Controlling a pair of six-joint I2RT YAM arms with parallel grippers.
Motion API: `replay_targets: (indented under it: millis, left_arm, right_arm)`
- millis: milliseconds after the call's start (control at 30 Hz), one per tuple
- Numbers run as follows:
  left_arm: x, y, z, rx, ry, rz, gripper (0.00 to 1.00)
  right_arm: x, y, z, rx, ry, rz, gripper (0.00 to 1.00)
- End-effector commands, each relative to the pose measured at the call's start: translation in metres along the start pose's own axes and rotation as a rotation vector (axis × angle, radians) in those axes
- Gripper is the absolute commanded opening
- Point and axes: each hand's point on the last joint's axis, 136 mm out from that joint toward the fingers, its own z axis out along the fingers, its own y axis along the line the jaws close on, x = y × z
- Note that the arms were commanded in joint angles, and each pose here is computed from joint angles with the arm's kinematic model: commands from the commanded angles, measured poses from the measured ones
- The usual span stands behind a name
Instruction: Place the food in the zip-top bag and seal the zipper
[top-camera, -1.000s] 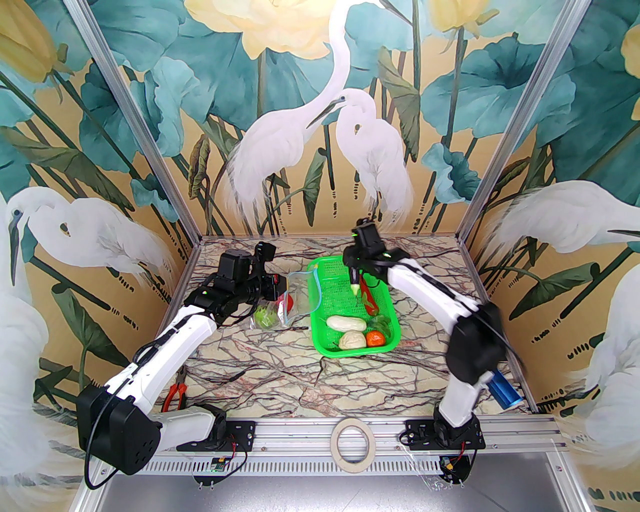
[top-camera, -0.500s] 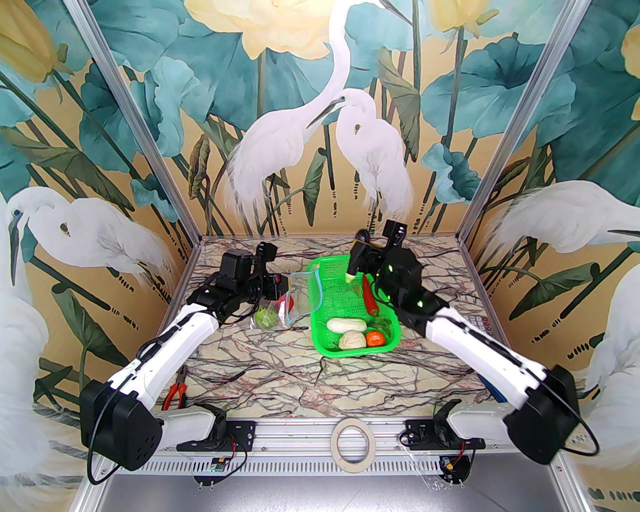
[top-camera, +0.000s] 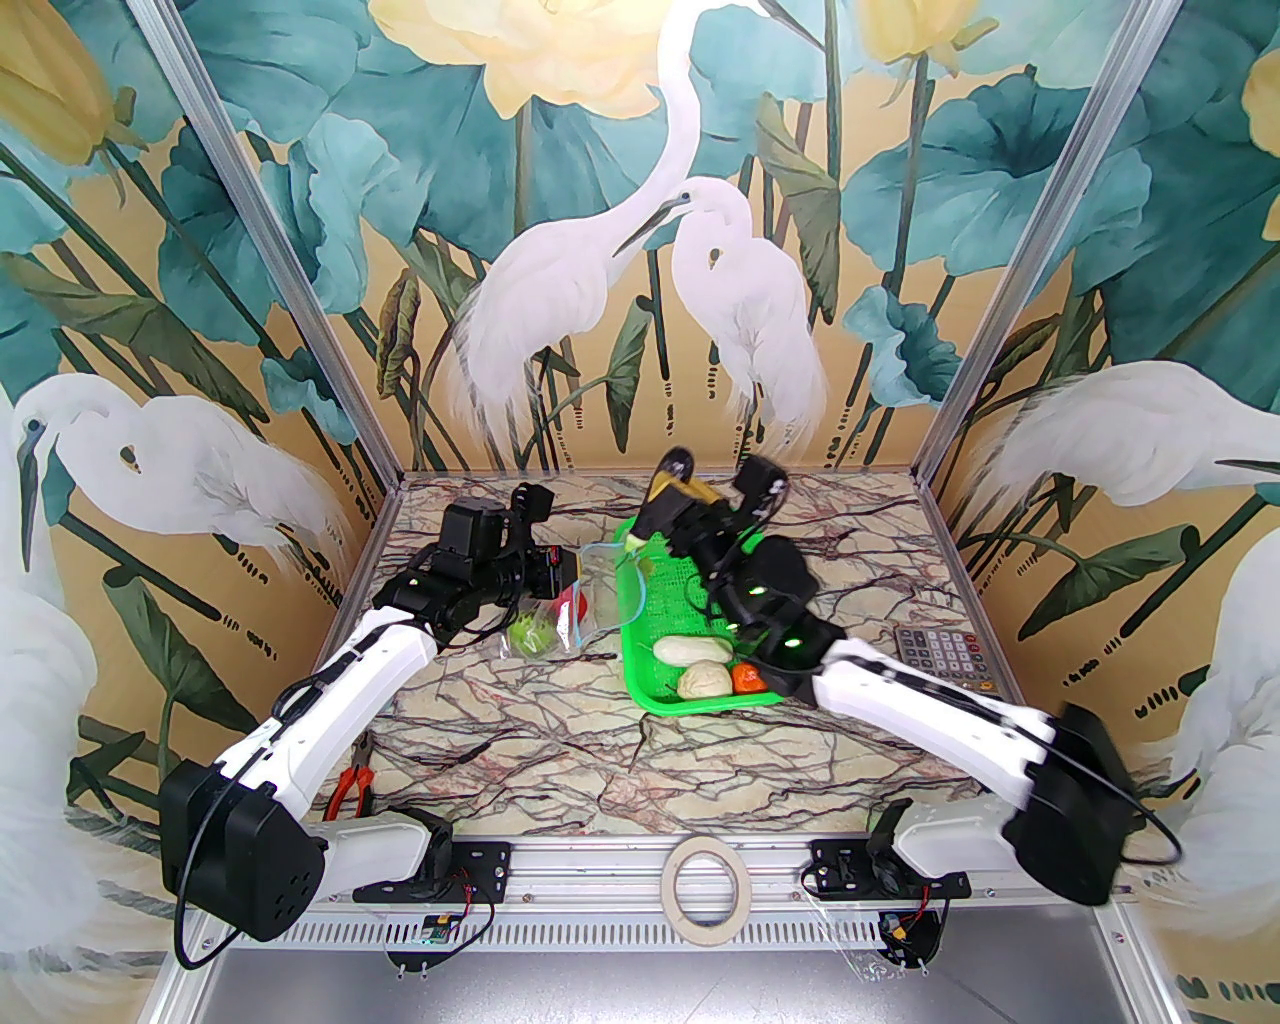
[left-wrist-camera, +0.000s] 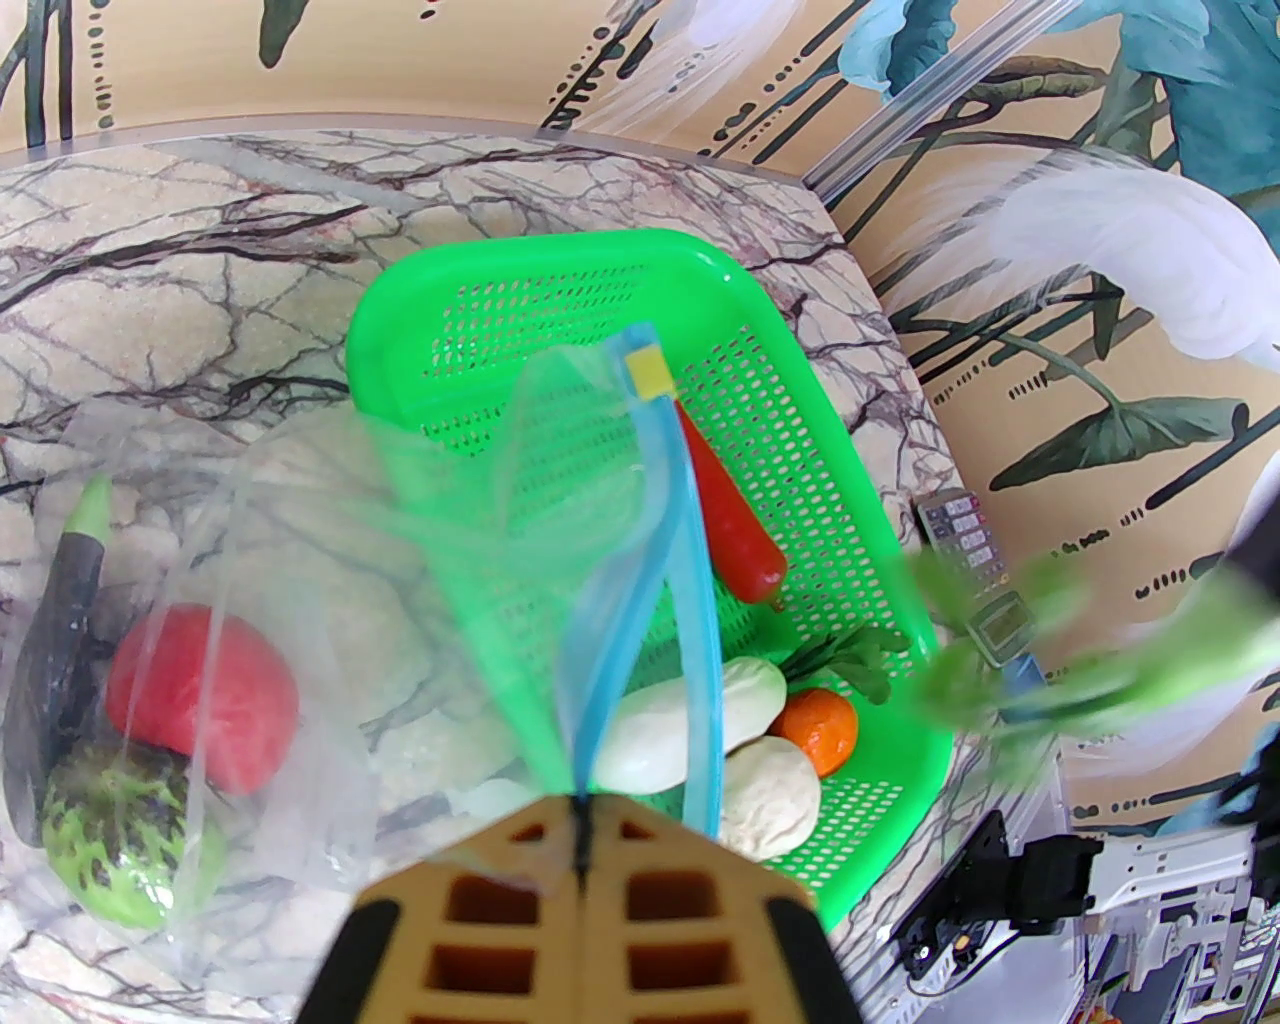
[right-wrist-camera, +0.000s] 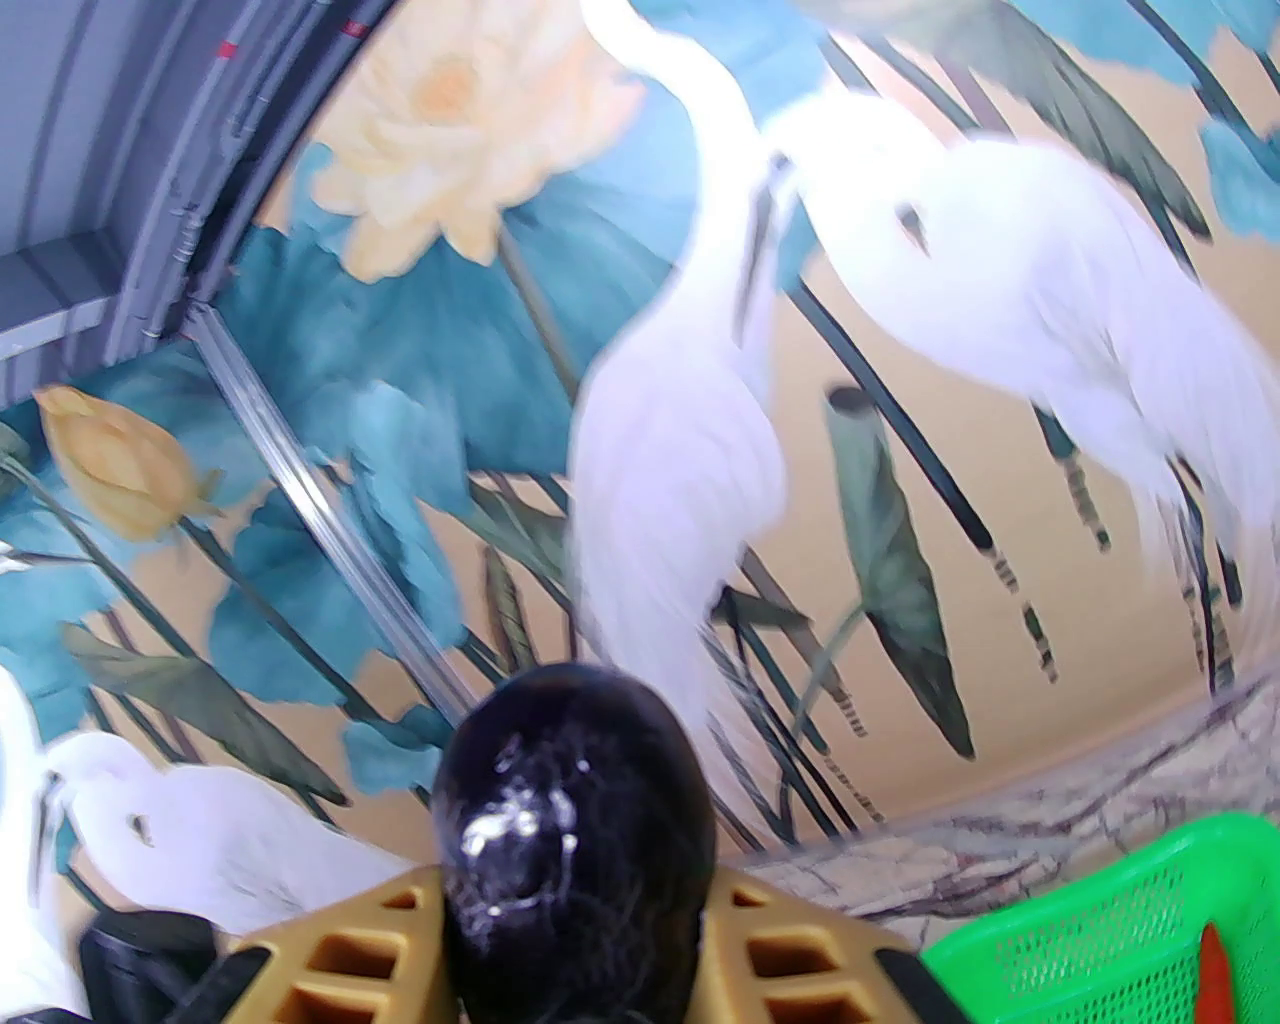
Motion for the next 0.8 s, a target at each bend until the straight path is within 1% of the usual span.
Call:
replay_targets:
  millis: [0, 300, 467, 633, 767]
  left_arm:
    - [-0.012, -0.011, -0.002, 0.036, -0.027, 0.008, 0.00]
    - [-0.015, -0.013, -0.005, 0.045, -0.040, 0.012, 0.00]
    - [-0.016, -0.014, -0.004, 0.049, -0.041, 0.012, 0.00]
    - [-0.017, -0.015, -0.005, 0.050, -0.045, 0.017, 0.00]
    - [-0.017, -0.015, -0.005, 0.054, -0.048, 0.019, 0.00]
  right_arm:
    - [0.012, 0.001, 0.001, 0.030, -0.045, 0.032, 0.18]
    - [0.069, -0.013, -0.006, 0.142, 0.042, 0.041, 0.18]
    - [0.099, -0.028, -0.006, 0.196, 0.129, 0.052, 0.18]
    - [0.122, -0.040, -0.008, 0.257, 0.218, 0.036, 0.18]
    - [0.142, -0.046, -0.007, 0.288, 0.319, 0.002, 0.19]
